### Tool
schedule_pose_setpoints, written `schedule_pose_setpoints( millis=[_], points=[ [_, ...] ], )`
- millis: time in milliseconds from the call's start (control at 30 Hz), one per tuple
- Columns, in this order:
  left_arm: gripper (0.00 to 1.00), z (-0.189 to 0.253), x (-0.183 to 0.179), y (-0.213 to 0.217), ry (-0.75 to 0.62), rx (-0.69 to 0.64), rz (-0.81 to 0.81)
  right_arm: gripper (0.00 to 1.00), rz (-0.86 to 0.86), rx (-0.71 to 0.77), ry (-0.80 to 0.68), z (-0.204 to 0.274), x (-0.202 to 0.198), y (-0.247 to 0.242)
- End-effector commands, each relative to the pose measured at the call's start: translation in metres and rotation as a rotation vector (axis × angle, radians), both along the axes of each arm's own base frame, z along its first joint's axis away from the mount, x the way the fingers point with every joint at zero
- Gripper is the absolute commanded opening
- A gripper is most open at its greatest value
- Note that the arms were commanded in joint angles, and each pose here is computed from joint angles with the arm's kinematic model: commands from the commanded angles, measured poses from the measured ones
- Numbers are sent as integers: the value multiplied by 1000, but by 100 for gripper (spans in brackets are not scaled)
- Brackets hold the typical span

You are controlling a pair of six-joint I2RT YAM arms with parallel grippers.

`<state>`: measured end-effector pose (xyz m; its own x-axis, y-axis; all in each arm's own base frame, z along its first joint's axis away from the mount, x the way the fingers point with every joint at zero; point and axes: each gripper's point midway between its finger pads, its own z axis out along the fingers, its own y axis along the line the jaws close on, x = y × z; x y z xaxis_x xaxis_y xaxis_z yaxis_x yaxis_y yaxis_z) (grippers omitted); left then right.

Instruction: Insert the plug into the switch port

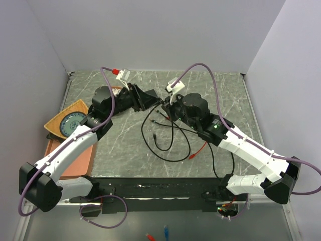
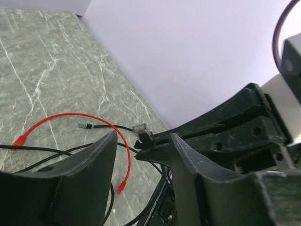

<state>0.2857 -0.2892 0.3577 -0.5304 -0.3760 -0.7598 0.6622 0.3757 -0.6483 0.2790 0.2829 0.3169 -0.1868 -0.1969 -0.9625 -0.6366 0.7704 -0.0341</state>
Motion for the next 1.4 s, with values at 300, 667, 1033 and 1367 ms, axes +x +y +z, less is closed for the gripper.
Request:
schedule_pose_setpoints(
  millis=[300,667,1033,1367],
  points=[
    [32,18,2,-11,-31,-55,-45,0,44,46,-29,23,-7,18],
    [1,13,7,-4,-33,-19,10,30,49,65,-39,34,-8,19],
    [1,27,-1,17,-138,-27,97,91,374,402,38,61,-29,-8],
    [1,49,-54,7,-352,-96,-149,90,752,561,172,72,-62,5]
  ],
)
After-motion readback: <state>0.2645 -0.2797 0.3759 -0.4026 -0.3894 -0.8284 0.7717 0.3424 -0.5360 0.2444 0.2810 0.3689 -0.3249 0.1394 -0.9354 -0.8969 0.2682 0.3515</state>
